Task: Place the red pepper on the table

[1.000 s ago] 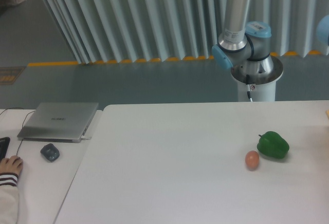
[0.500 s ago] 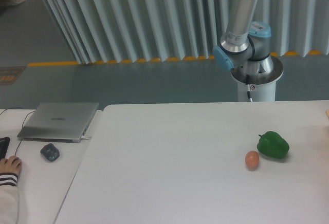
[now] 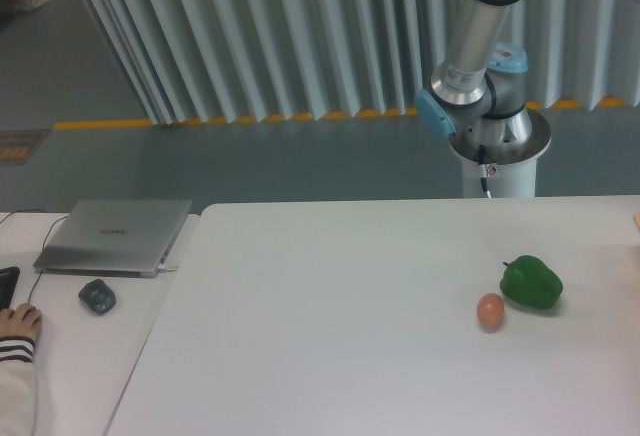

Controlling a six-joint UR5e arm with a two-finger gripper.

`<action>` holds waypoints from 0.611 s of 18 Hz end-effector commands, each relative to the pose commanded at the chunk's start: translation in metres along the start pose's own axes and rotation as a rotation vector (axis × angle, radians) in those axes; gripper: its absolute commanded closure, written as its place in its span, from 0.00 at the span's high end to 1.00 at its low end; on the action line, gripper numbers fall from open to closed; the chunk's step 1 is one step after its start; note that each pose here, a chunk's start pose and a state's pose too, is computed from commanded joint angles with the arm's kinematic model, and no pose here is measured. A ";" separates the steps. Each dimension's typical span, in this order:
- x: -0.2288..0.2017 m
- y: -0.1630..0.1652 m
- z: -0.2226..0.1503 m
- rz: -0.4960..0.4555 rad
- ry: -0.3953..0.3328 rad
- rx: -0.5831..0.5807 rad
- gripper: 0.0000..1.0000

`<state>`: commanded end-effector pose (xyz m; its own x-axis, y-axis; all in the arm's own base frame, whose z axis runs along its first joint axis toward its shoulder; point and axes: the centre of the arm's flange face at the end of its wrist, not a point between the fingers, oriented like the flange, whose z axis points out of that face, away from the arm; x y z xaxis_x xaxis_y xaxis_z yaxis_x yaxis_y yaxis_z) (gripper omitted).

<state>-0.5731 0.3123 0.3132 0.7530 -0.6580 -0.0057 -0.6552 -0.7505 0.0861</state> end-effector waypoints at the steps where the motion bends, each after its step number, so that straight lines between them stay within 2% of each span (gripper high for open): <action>1: -0.001 -0.001 0.003 0.000 0.005 0.000 1.00; 11: -0.006 0.001 0.019 -0.010 0.023 0.008 1.00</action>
<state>-0.5800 0.3144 0.2944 0.7609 -0.6487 0.0164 -0.6477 -0.7579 0.0779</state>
